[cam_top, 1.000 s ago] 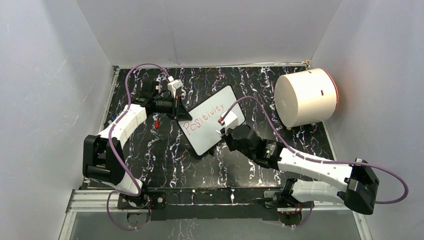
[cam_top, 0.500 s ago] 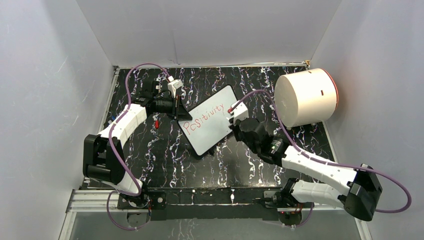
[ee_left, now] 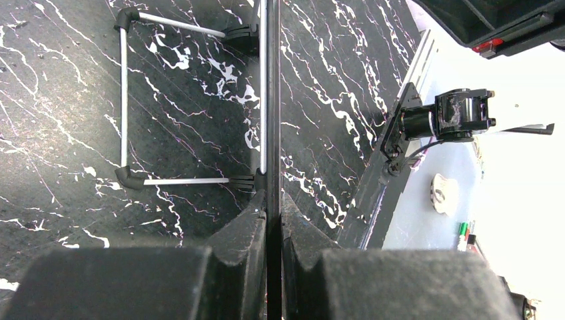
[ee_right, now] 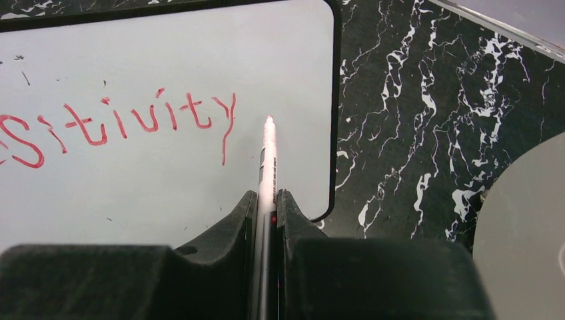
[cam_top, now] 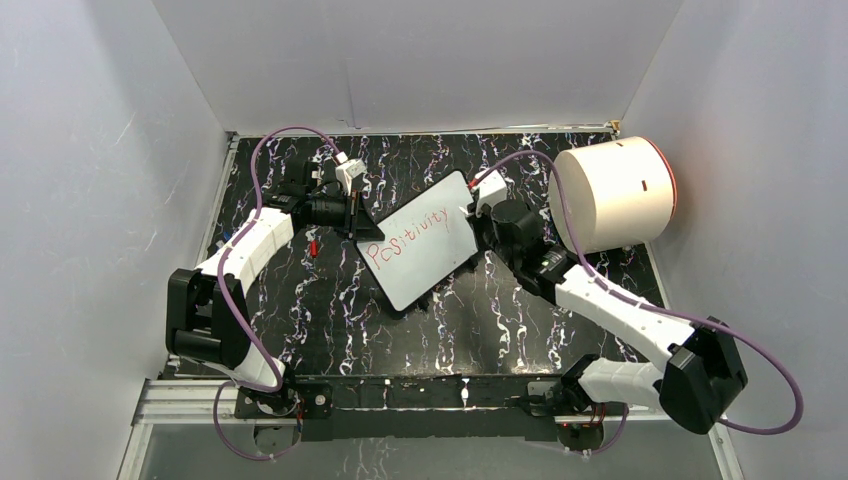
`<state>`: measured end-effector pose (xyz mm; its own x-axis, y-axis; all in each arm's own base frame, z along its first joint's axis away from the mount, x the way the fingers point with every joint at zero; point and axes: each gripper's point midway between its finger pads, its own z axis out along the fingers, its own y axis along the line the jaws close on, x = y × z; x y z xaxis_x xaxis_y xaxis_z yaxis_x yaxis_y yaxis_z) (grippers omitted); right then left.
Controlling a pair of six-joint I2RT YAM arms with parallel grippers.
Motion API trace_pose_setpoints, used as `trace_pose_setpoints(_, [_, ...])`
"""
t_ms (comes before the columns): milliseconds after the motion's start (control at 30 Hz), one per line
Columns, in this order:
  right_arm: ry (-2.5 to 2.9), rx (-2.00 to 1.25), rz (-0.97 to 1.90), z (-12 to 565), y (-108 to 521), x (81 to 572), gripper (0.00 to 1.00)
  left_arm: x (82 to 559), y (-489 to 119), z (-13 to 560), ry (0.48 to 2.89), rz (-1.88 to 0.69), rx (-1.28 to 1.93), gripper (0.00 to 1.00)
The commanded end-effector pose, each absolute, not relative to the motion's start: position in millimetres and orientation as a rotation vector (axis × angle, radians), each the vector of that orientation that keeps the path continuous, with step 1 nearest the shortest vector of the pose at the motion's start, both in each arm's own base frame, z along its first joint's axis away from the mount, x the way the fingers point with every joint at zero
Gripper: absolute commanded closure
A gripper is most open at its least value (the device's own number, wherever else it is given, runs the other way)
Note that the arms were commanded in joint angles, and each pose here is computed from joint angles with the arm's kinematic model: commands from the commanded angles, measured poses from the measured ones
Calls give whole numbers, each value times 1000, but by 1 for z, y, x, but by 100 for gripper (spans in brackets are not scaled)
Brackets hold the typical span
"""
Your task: Write a sentence on the whiteboard
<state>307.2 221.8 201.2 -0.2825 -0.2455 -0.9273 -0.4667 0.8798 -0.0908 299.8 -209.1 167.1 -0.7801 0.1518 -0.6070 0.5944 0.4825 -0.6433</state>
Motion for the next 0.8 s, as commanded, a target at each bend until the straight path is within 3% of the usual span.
trace_pose_setpoints(0, [1742, -506, 281, 244, 235, 330, 100, 290, -200, 138, 2406, -1173, 572, 100])
trace_pose_setpoints(767, [1748, -504, 308, 238, 245, 354, 100, 288, -201, 139, 2407, -1191, 574, 100])
